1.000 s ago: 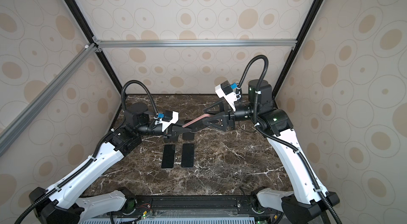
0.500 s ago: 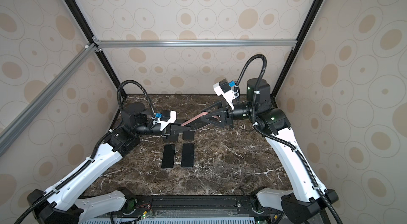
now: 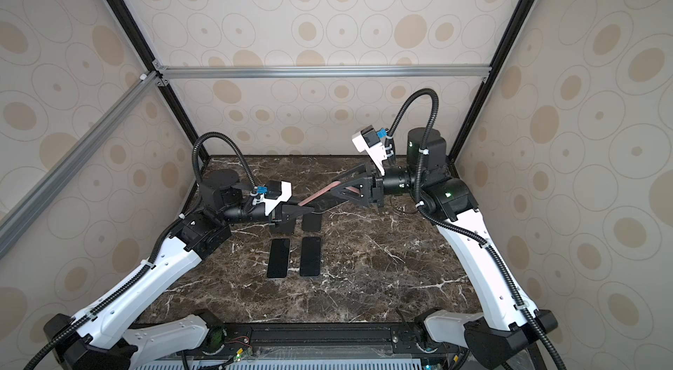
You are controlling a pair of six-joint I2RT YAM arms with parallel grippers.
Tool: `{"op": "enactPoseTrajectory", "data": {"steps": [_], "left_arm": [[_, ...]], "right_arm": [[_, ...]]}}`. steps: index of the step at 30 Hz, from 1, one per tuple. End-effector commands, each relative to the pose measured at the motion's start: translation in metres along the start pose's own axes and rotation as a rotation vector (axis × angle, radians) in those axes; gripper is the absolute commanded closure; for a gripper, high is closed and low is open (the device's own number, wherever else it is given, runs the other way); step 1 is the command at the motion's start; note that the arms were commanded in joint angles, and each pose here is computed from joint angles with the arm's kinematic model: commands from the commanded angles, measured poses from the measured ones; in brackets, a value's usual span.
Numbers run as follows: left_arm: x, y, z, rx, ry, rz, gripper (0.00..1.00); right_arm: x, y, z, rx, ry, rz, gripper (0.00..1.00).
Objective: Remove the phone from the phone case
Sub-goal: 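Raise the phone upright with the left gripper while the right gripper grips its edge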
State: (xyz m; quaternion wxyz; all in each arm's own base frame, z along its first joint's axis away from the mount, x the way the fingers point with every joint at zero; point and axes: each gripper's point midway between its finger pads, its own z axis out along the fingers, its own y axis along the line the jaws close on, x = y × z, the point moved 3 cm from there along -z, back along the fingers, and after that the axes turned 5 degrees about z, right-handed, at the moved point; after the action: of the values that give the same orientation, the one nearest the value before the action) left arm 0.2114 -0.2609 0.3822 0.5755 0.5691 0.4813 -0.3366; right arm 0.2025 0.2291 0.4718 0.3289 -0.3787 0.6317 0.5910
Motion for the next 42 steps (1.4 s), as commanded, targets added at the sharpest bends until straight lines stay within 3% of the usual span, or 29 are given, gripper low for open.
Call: {"op": "enactPoseTrajectory", "data": {"steps": [1,12,18,22,24,26,31,34,39,42], "left_arm": [[-0.022,0.014,-0.006,-0.081,-0.028,0.160,1.00],[-0.012,0.022,-0.007,-0.145,0.018,0.174,1.00],[-0.005,0.023,-0.009,-0.177,0.029,0.167,1.00],[-0.003,0.020,-0.012,-0.177,0.003,0.135,1.00],[-0.006,0.020,-0.017,-0.171,-0.047,0.095,1.00],[-0.010,0.023,-0.023,-0.165,-0.109,0.031,1.00],[-0.030,0.035,-0.032,-0.149,-0.252,-0.139,1.00],[-0.045,0.042,-0.035,-0.116,-0.338,-0.254,1.00],[-0.065,0.046,-0.038,-0.044,-0.464,-0.407,1.00],[-0.074,0.042,-0.040,0.024,-0.512,-0.439,1.00]], "right_arm": [[-0.003,-0.013,0.004,0.032,-0.022,0.123,0.58],[-0.010,-0.033,0.005,0.133,-0.056,0.264,0.55],[-0.024,-0.031,0.001,0.144,-0.122,0.267,0.37],[-0.036,-0.025,-0.013,0.210,-0.214,0.171,0.24],[-0.038,-0.027,-0.025,0.306,-0.284,0.100,0.23],[-0.039,-0.030,-0.041,0.431,-0.368,0.014,0.14],[-0.029,-0.038,-0.068,0.619,-0.518,-0.136,0.14],[-0.019,-0.040,-0.063,0.595,-0.478,-0.171,0.12],[-0.006,-0.021,-0.032,0.303,-0.352,-0.278,0.17],[-0.005,-0.013,-0.019,0.189,-0.317,-0.316,0.22]]}}
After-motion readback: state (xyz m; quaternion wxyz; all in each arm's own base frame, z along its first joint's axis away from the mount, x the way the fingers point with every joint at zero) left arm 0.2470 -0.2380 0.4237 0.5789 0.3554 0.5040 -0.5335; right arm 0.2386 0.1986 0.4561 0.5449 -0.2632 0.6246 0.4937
